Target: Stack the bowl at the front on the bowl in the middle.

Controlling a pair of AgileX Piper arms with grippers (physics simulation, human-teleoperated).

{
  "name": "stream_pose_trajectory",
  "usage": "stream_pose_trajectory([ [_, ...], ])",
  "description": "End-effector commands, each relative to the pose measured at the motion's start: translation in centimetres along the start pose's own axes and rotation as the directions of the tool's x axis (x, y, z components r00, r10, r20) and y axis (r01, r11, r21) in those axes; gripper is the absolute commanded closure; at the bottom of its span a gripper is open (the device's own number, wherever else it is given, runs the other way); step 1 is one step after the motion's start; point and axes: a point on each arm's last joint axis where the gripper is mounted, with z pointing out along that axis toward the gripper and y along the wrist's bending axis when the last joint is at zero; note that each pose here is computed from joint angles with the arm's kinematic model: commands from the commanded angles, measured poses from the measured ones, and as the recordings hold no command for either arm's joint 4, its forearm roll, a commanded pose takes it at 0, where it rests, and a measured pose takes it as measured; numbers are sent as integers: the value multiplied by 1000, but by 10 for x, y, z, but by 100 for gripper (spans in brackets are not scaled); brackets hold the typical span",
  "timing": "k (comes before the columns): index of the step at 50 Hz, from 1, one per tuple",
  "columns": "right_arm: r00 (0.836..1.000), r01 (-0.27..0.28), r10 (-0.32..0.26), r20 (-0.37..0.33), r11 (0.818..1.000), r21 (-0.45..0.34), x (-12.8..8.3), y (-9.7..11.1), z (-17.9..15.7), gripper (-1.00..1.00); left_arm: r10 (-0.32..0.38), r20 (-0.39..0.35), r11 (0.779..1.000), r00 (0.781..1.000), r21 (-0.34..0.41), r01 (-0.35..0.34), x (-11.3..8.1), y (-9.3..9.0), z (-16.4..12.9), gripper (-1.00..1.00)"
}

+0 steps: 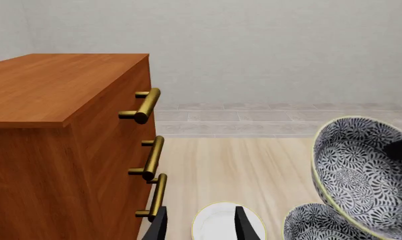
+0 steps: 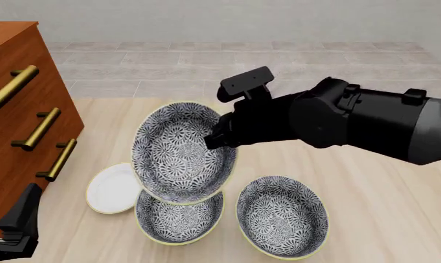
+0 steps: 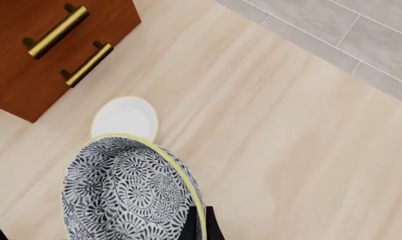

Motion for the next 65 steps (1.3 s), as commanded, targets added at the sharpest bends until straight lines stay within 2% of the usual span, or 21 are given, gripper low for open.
stream_pose_trajectory([
  [1,1000,-9,9,-3,1000,-22,3,8,3,100,0,0,1000,1000,1,0,0,0,0,-100],
  [28,999,-14,12,-38,998,-59,22,25,15,100,0,0,1000,1000,1,0,0,0,0,-100],
  [65,996,-49,44,-79,997,-62,49,28,35,100,0,0,1000,1000,1,0,0,0,0,-100],
])
